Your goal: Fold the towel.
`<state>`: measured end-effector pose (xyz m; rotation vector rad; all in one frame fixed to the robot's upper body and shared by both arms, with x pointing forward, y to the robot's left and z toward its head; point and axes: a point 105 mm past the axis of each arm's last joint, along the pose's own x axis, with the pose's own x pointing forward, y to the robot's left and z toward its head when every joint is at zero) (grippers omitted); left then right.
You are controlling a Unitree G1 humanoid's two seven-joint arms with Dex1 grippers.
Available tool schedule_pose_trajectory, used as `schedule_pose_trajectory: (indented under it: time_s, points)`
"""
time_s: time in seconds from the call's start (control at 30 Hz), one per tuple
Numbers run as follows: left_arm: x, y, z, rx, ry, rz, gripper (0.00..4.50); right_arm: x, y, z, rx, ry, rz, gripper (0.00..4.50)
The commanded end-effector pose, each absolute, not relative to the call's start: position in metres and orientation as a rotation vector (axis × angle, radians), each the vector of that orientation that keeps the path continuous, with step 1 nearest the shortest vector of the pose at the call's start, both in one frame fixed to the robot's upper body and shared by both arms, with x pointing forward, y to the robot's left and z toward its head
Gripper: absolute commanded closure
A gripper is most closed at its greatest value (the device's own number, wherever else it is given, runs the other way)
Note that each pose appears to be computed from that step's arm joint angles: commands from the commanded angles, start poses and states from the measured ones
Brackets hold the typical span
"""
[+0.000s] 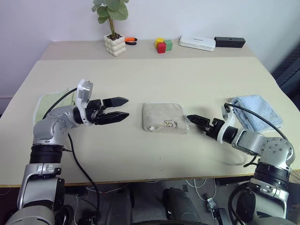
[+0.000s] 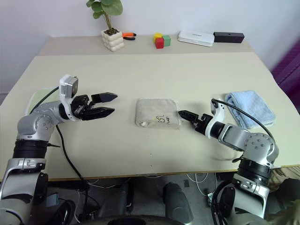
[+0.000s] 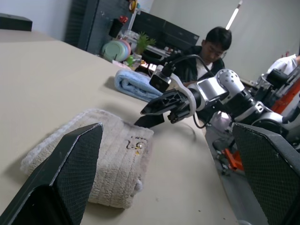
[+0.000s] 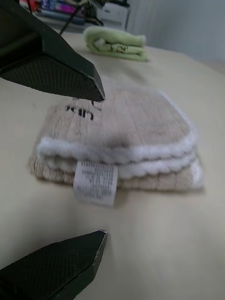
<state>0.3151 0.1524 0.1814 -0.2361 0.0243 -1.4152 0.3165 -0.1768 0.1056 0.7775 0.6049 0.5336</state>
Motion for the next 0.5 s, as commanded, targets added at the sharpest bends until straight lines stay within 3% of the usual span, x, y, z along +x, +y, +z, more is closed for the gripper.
schedule_pose_trajectory:
  time_s: [0.03, 0.47, 0.5]
  points:
    - [0.312, 0.151, 0.191, -0.213, -0.037, -1.420, 0.00, 0.313, -0.159, 0.108, 0.791, 0.630, 0.606, 0.04]
    - [0.309, 0.146, 0.196, -0.212, -0.076, -1.411, 0.00, 0.318, -0.131, 0.099, 0.841, 0.668, 0.651, 0.04]
    - [0.310, 0.146, 0.196, -0.211, -0.076, -1.409, 0.00, 0.319, -0.130, 0.099, 0.843, 0.670, 0.652, 0.27]
